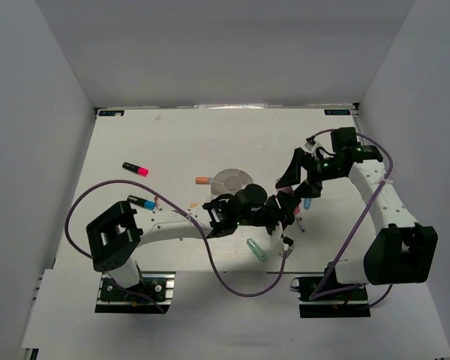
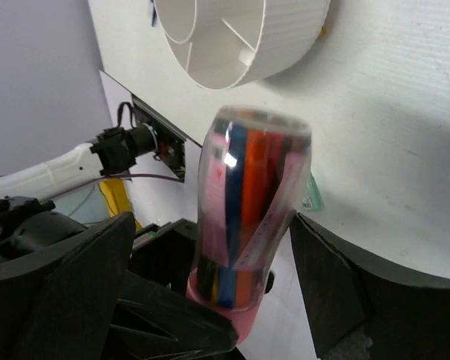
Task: Sort the stationery into containers
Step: Place the stationery in the storage box.
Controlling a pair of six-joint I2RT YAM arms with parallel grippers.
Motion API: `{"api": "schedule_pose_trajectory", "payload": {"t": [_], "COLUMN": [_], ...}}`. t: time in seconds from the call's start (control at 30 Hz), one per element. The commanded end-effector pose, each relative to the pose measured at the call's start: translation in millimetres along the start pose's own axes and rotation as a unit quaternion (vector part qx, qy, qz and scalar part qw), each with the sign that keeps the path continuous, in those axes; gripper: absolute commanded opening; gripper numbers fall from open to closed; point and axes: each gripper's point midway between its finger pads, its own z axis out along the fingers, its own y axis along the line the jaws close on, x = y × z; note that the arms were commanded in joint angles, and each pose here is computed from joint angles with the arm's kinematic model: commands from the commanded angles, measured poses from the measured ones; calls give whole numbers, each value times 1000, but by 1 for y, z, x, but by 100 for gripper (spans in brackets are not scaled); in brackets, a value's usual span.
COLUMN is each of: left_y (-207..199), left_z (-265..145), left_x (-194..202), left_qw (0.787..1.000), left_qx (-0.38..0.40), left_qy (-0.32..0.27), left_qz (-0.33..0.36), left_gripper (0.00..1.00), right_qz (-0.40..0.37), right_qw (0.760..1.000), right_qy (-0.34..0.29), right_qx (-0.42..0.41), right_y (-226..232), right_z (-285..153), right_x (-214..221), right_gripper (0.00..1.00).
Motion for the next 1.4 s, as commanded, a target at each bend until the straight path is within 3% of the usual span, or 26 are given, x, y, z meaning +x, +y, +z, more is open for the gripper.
{"api": "schedule_pose_trajectory", "payload": {"t": [0.0, 0.17, 0.23, 0.27, 0.33, 0.37, 0.43, 0.47, 0.5, 0.53, 0.57, 0.63, 0.73, 0.77, 0.8, 0.83, 0.97, 1.07, 1.37], "left_y": [37, 63, 77, 102, 124, 148, 148, 171, 173, 175, 175, 168, 152, 175, 145, 156, 139, 137, 105], "left_z": [-21, -31, -36, -45, -55, -66, -72, -88, -95, -108, -115, -127, -162, -180, -187, -196, -209, -210, -201], "left_x": [-33, -46, -45, -47, -42, -35, -12, 7, 19, 46, 62, 84, 117, 117, 136, 136, 141, 126, 116], "left_qw": [998, 996, 990, 984, 955, 924, 895, 864, 848, 812, 790, 756, 666, 661, 641, 646, 616, 640, 662], "left_qx": [-43, -78, -95, -116, -137, -164, -165, -204, -210, -220, -230, -216, -235, -263, -265, -289, -282, -268, -238], "left_qy": [-34, -39, -32, -25, -22, -6, 45, 61, 73, 95, 109, 109, 71, 38, 51, 24, 9, -31, -39], "left_qz": [6, -31, -99, -129, -261, -346, -412, -456, -482, -532, -557, -608, -705, -702, -719, -706, -735, -720, -709], "left_gripper": [0, 0, 0, 0, 0, 0, 0, 0, 0, 0, 0, 0, 0, 0, 0, 0, 0, 0, 0], "right_qz": [-19, -28, -32, -62, -76, -106, -132, -148, -150, -156, -154, -153, -139, -142, -140, -141, -145, -145, -153], "right_qw": [998, 996, 992, 985, 972, 960, 949, 941, 942, 941, 942, 947, 958, 958, 961, 962, 962, 963, 965], "right_qy": [-16, -80, -115, -148, -191, -227, -251, -267, -265, -267, -265, -254, -230, -229, -222, -219, -216, -212, -200], "right_qx": [-50, -11, 51, 67, 114, 127, 141, 145, 142, 139, 137, 121, 101, 95, 87, 84, 83, 82, 71], "right_y": [11, -7, -33, -26, -36, -23, -19, -12, -13, -12, -14, -17, -29, -27, -30, -30, -33, -35, -38], "right_z": [-9, -32, -47, -64, -88, -110, -124, -134, -134, -135, -133, -125, -107, -106, -102, -100, -97, -95, -86], "right_x": [-13, -62, -91, -114, -145, -165, -184, -193, -196, -198, -198, -195, -182, -182, -178, -177, -174, -172, -164], "right_gripper": [89, 89, 89, 89, 89, 89, 89, 89, 89, 89, 89, 89, 89, 89, 89, 89, 89, 89, 87]}}
